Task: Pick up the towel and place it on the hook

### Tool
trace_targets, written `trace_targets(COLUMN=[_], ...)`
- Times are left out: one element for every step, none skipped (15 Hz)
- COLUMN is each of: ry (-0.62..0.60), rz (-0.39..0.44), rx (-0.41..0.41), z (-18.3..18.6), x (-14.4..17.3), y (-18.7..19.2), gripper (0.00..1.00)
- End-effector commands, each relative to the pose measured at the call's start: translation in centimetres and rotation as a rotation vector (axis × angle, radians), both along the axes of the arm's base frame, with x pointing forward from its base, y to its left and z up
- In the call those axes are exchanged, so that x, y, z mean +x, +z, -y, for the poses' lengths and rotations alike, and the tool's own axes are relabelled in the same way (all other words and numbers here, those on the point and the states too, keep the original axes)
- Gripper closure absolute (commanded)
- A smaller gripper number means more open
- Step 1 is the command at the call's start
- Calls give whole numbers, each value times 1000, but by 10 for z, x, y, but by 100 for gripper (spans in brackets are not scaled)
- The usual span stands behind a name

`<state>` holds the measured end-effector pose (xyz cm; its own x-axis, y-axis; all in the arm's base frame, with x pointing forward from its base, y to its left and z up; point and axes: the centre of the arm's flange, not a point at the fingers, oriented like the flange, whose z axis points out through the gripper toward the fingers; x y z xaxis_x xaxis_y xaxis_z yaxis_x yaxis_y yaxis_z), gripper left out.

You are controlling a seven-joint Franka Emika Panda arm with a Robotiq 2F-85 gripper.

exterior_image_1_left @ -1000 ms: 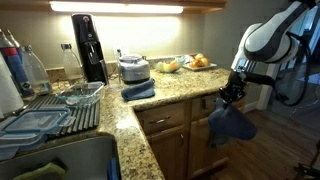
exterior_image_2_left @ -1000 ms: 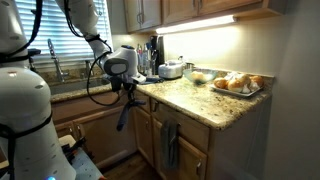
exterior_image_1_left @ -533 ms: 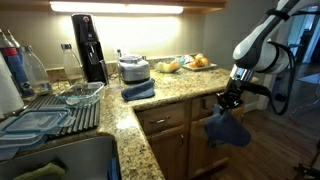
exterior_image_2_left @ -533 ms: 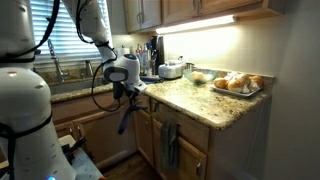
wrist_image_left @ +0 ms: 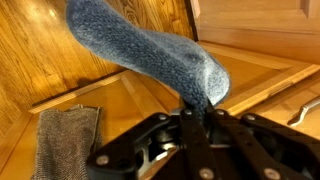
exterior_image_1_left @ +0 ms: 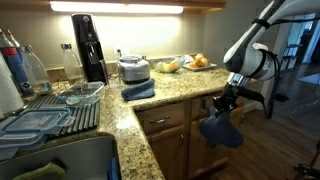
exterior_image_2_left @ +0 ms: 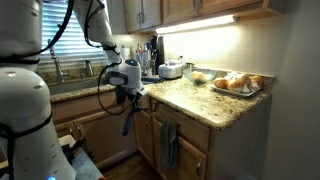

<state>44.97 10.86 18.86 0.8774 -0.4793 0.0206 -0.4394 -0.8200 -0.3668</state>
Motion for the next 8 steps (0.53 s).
trace_targets(ry=[24,35,39,46,50,52,56,58], rz=[61,71,75,76,77,75,77,81], rx=[-16,-25,-33,-39,-46,-55,-64,-74], z=[3,3,4,5,6,8,9,10], x=[4,6,9,11,13,14,15,16], y=[-11,-12,-14,-18,-20,-24,-27,-29], gripper=[96,96,96,96,96,96,96,96])
